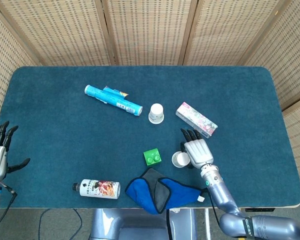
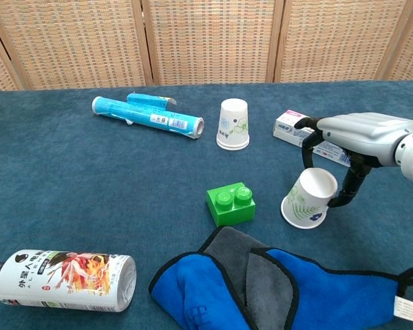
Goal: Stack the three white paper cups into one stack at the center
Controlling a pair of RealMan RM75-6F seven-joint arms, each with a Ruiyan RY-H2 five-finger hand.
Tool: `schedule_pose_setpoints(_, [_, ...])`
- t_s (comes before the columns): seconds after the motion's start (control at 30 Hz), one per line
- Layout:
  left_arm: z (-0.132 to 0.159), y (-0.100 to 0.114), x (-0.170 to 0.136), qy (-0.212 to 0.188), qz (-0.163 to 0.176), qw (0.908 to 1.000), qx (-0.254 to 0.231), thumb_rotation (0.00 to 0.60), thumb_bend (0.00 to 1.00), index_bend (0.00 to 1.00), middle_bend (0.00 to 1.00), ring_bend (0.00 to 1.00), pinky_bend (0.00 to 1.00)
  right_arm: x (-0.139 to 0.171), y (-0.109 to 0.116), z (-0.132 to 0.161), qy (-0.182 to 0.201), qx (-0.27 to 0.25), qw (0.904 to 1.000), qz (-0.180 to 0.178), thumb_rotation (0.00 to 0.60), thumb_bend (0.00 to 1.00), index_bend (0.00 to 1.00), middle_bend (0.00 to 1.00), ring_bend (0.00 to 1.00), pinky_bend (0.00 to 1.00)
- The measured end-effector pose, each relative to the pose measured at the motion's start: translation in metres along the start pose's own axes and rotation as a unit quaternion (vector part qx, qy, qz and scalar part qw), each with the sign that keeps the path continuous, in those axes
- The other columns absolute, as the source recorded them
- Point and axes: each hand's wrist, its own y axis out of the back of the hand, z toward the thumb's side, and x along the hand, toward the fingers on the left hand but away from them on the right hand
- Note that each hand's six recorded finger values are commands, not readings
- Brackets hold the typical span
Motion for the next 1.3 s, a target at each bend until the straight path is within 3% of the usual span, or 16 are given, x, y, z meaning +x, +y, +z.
schedule_pose_setpoints(0.3, [-0.001,0.001,0.000,0.002,0.001,1.0000,-0.001,0.600,0.16,0.12,0.00,0.00,0.00,0.001,0.019,0.007,0.007,-0.003,0.9997,-0.021,0.600,0.13,0.52,0.10,0.00,0.10])
schedule_pose_setpoints(0.7, [-0.007,-0.001,0.005,0.012,-0.001,0.9999,0.000,0.600,0.16,0.12,0.00,0.00,0.00,-0.021,0.078,0.021,0.014,-0.008,0.9962,-0.086,0.600,0.13,0.54,0.11,0.00,0.10])
schedule_pose_setpoints(0.93, [-0.007,-0.007,0.009,0.010,-0.014,0.9998,0.005,0.600,0.16,0.12,0.00,0.00,0.00,-0.052,0.100,0.028,0.012,-0.006,0.9940,-0.109,0.600,0.13,0.54,0.12,0.00,0.11])
schedule_pose_setpoints(1.3, [-0.011,-0.015,0.015,0.020,-0.027,0.9993,0.015,0.600,0.16,0.12,0.00,0.00,0.00,-0.106,0.107,0.034,0.001,-0.001,0.9941,-0.109,0.600,0.13,0.54,0.12,0.00,0.11])
